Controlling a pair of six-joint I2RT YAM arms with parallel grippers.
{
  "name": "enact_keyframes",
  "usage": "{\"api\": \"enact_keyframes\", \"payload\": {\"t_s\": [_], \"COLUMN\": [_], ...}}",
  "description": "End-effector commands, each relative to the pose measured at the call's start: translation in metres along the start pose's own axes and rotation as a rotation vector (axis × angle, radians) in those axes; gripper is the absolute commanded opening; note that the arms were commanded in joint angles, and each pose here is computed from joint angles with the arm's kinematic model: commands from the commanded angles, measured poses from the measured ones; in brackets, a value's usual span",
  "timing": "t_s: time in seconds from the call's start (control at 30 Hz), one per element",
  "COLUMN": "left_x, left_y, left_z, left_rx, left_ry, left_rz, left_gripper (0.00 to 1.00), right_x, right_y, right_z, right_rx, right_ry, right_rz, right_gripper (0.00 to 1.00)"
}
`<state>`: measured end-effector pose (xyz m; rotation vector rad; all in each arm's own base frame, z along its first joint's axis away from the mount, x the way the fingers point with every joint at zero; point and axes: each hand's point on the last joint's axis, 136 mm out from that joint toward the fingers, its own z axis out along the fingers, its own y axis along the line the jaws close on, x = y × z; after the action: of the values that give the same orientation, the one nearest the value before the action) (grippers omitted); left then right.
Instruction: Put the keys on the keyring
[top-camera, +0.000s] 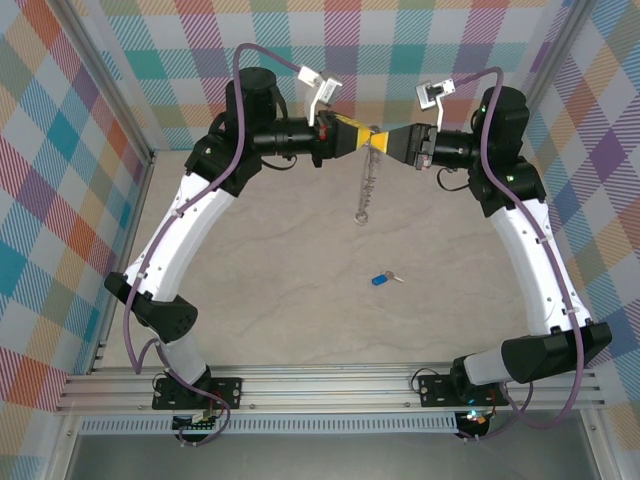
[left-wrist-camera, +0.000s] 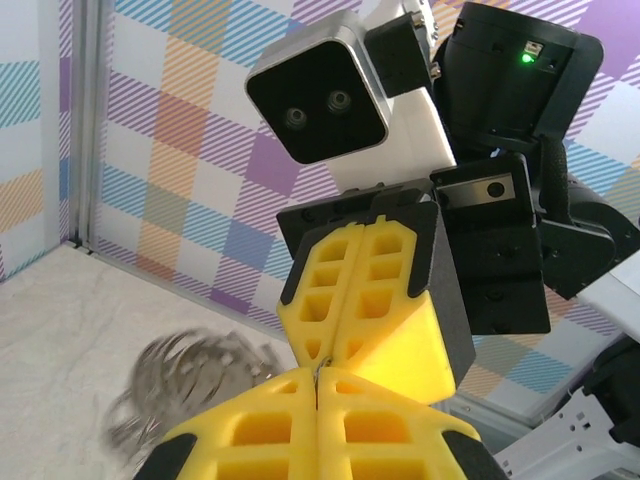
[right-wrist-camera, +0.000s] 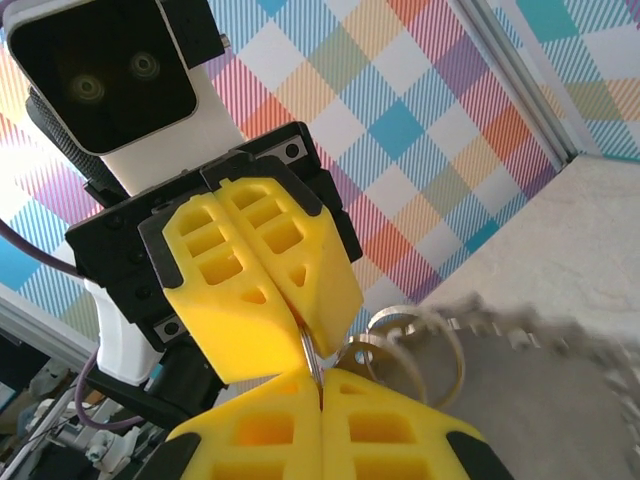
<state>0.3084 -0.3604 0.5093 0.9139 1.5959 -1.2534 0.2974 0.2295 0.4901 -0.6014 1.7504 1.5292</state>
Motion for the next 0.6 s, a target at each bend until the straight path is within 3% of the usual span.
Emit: {"api": "enact_keyframes", "payload": {"t_s": [0.0, 0.17, 0.43, 0.57], "left_x": [-0.029, -0.043, -0.062, -0.065], "left_y": [-0.01, 0.004, 0.018, 0.016], "left_z": [-0.009, -0.021, -0.048, -0.058], "left_rx": [-0.012, -0.143, -0.268, -0.265], "left_ry": [-0.09, -0.158, -0.369, -0.435], "left_rz": [0.033, -0.027, -0.164, -0.216], "left_gripper": [0.16, 0.44, 0.63, 0.67], "right_x": [-0.011, -0.025, -0.046, -0.053], "right_y": [0.006, 0.007, 0.012, 0.018], "right_z": [-0.005, -0.011, -0.018, -0.02], "right_rx": [0.029, 0.053, 0.05, 0.033], "right_ry": [-0.071, -0.173, -0.305, -0.339], "right_rz": [-0.043, -0.041, -0.028, -0.031], "right_gripper": [0.0, 0.0, 0.0, 0.0]}}
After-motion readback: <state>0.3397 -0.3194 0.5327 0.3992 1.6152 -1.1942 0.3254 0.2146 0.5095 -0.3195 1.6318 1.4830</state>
